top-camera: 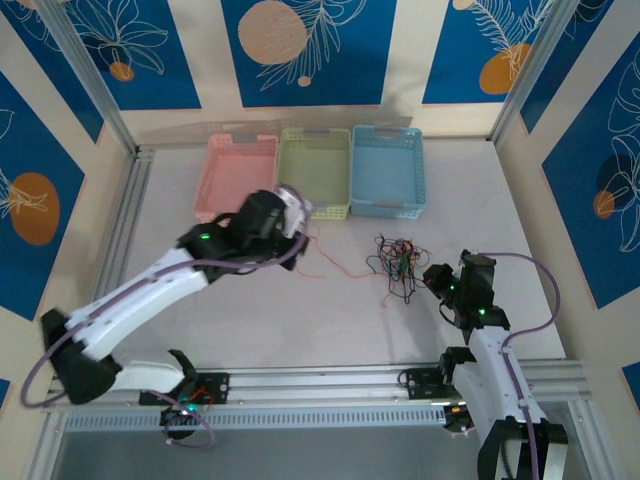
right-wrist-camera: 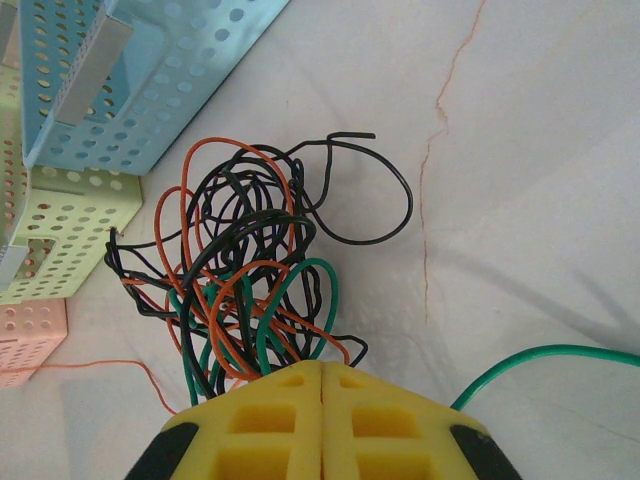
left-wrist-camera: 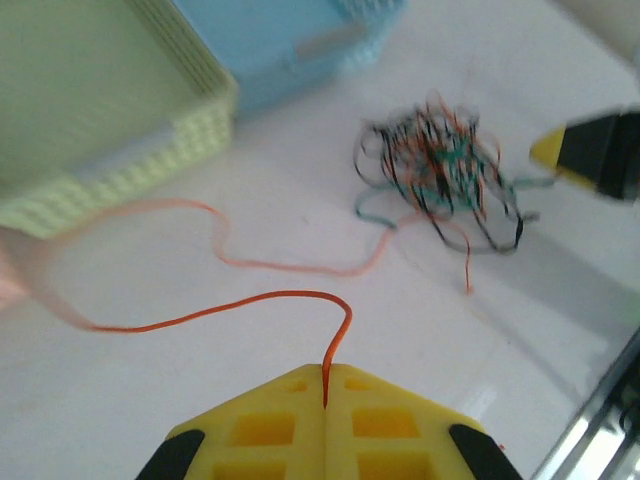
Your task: Untangle the cables
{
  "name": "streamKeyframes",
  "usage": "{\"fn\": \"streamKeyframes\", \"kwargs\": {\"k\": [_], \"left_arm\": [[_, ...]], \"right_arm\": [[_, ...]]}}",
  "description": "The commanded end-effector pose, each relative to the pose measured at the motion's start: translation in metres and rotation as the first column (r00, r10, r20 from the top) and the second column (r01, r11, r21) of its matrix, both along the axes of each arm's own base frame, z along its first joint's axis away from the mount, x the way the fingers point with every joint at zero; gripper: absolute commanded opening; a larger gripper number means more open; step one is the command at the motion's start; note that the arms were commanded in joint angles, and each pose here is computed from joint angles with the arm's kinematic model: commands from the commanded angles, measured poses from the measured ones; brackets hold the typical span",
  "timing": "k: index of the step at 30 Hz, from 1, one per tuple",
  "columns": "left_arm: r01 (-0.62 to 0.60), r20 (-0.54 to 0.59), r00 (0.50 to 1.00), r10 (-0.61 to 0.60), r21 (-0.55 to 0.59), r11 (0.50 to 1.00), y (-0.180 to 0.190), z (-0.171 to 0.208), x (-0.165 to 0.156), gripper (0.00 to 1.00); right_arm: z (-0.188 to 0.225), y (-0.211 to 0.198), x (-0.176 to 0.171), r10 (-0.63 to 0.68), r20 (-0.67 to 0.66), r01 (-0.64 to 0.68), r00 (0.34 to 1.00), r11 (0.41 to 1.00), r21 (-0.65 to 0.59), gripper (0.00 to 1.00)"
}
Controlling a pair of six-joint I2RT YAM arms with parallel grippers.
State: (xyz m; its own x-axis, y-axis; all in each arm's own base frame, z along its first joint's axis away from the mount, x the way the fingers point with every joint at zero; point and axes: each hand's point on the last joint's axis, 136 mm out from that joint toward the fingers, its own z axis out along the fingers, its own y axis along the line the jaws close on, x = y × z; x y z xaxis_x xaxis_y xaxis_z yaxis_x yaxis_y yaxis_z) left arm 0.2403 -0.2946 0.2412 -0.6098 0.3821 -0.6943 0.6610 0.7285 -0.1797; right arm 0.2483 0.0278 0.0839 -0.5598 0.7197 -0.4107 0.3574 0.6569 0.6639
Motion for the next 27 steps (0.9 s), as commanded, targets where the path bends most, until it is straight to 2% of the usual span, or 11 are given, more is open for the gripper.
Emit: {"fn": "streamKeyframes", "kwargs": {"k": [1,9,14,19,23,27], "left_arm": [[0.086,-0.08,0.993,-0.09,-0.054,0.995,-0.04,-0.028,-0.014,0.0],[0.098,-0.207,0.973,-0.102,-0.033,0.995,-0.093,-0.103,-0.018,0.04],[0.143,-0.264,0.95,-0.165,-0.101,0.985,-0.136,-0.123,-0.031,0.06],[0.194,-0.289,0.934,-0.212,-0.09,0.977,-0.17,-0.148,-0.048,0.06],[0.222,-0.279,0.926,-0.254,-0.142,0.965,-0.187,-0.153,-0.053,0.1],[0.224,-0.271,0.931,-0.244,-0.105,0.969,-0.188,-0.17,-0.05,0.13]], "right_arm": [[0.0,0.002,-0.001,0.013,0.008,-0.013,1.0,1.0,-0.013,0.0],[0.0,0.003,-0.001,0.018,0.008,-0.018,1.0,1.0,-0.015,0.0],[0.0,0.003,-0.001,0.021,0.01,-0.021,1.0,1.0,-0.016,0.0],[0.001,0.004,-0.001,0.025,0.012,-0.025,1.0,1.0,-0.018,0.0],[0.001,0.004,-0.001,0.027,0.013,-0.026,1.0,0.999,-0.018,0.0],[0.002,0.005,-0.001,0.03,0.016,-0.03,0.999,0.999,-0.02,0.0]]}}
